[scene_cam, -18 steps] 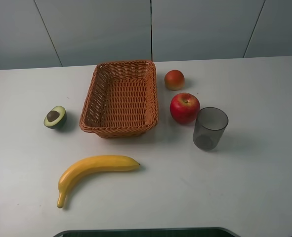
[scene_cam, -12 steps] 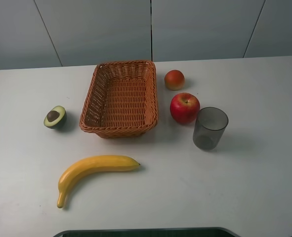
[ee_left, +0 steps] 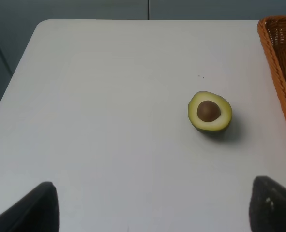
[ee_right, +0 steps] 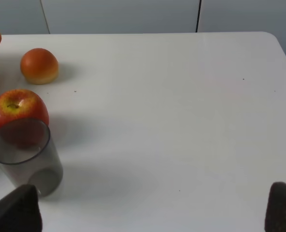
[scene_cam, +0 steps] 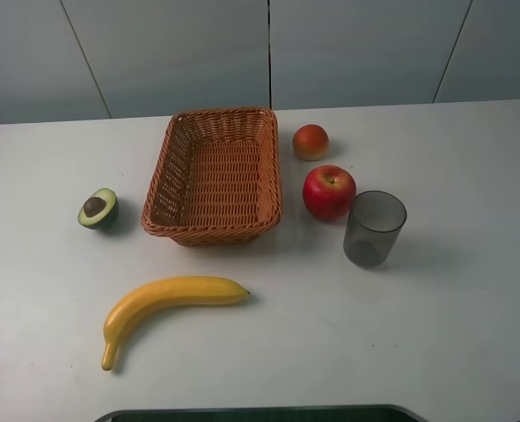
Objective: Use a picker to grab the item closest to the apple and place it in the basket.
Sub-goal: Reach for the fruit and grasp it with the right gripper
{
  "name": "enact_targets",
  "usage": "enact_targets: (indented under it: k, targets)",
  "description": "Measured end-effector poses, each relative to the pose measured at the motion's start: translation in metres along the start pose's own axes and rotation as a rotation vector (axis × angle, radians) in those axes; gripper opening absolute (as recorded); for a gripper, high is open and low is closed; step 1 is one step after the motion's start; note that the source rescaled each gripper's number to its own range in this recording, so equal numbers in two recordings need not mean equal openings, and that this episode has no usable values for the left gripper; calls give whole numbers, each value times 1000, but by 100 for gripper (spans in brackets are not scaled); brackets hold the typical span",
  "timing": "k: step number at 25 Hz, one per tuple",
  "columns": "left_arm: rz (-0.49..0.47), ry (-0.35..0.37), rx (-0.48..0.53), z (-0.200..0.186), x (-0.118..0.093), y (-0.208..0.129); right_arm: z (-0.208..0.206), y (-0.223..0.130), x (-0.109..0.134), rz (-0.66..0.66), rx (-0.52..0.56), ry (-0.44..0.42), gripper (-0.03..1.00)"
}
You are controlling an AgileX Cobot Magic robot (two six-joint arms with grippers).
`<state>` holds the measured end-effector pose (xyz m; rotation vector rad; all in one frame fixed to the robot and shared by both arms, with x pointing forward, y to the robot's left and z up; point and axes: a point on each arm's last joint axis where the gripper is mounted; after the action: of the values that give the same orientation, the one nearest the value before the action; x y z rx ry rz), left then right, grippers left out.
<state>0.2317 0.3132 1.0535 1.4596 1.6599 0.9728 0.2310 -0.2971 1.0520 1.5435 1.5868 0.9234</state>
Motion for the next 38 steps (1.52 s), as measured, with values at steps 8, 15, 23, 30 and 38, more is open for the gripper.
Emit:
enact_targets:
  k: [8, 15, 23, 30, 38]
  targets:
    - [0, 0, 0, 0, 0, 0, 0, 0, 0, 0, 0, 0, 100]
    - [0, 0, 0, 0, 0, 0, 0, 0, 4, 22, -2, 44, 100]
    - [0, 0, 0, 0, 0, 0, 2, 35, 4, 31, 42, 54, 100]
    - [0, 0, 0, 0, 0, 0, 36, 85, 3, -28, 182, 71, 100]
    - [0, 0, 0, 0, 0, 0, 98, 94, 25, -282, 399, 268, 100]
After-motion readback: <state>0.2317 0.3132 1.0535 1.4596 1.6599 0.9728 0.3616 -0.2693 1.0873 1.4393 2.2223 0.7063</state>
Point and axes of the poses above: a point on each arm's last joint axis where the gripper is mounted, z pointing out along that axis toward the gripper, x along the wrist's bending axis when the last joint is at zero, y = z × x, and after that the axes turned 1 degree about -z, right-handed
